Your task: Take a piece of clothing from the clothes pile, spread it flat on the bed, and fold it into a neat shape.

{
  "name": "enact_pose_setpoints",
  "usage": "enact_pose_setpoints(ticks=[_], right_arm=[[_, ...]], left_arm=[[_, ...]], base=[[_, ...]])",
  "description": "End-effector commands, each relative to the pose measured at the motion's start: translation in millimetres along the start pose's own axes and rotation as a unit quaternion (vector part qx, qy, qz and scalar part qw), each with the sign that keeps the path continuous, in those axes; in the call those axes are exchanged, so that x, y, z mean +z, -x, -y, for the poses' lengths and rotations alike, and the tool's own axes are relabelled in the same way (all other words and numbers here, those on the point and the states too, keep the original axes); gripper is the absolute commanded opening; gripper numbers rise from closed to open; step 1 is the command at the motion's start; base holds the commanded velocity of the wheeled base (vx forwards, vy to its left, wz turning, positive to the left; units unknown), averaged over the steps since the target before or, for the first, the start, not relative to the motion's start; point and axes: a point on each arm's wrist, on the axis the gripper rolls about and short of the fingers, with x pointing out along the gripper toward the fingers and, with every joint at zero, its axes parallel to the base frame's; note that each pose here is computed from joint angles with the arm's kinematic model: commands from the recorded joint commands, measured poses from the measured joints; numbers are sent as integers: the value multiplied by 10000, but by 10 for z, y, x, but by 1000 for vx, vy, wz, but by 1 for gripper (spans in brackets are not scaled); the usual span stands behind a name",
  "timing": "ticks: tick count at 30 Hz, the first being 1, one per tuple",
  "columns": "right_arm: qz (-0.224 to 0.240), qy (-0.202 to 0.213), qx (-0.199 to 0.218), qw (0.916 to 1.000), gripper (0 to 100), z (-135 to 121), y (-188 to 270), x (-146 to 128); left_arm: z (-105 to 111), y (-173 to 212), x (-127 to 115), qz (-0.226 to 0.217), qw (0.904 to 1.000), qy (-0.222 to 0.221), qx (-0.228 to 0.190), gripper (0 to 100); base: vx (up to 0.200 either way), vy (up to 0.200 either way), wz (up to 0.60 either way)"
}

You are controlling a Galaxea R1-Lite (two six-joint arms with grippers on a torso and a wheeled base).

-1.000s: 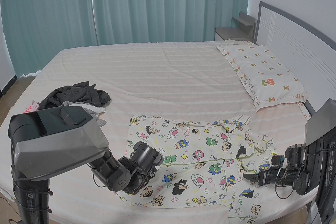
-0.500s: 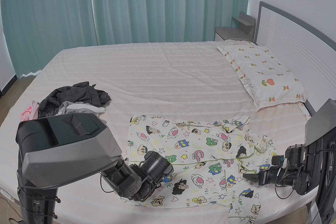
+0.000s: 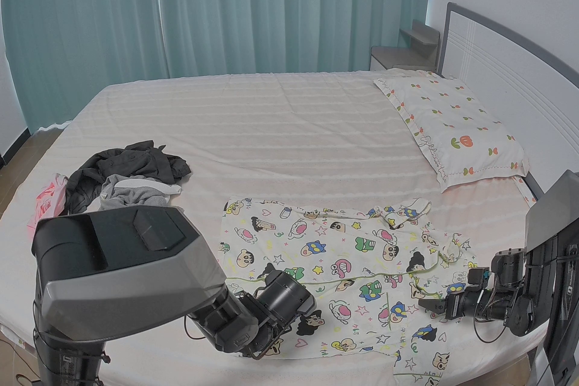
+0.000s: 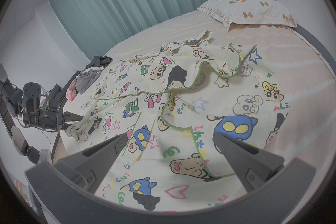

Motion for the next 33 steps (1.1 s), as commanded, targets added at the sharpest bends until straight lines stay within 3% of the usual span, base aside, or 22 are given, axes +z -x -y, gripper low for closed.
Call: enact_pose_setpoints(ticks=[1, 16, 17, 33], right_arm=[[76, 30, 13, 10000, 100, -3, -2, 15], [61, 25, 11, 10000, 100, -2, -1, 9], [61, 25, 19, 10000, 100, -3, -1, 9], [59, 30, 16, 10000, 100, -6, -2, 9]], left_arm=[[31, -17, -65, -10, 9999, -102, -14, 100], [86, -19, -86, 39, 9997, -225, -83, 100], [88, -17, -90, 58, 9997, -231, -78, 0], [73, -23, -41, 457, 9987, -189, 85, 0]], base=[[0, 0, 0], [0, 0, 0], [0, 0, 0], [0, 0, 0]])
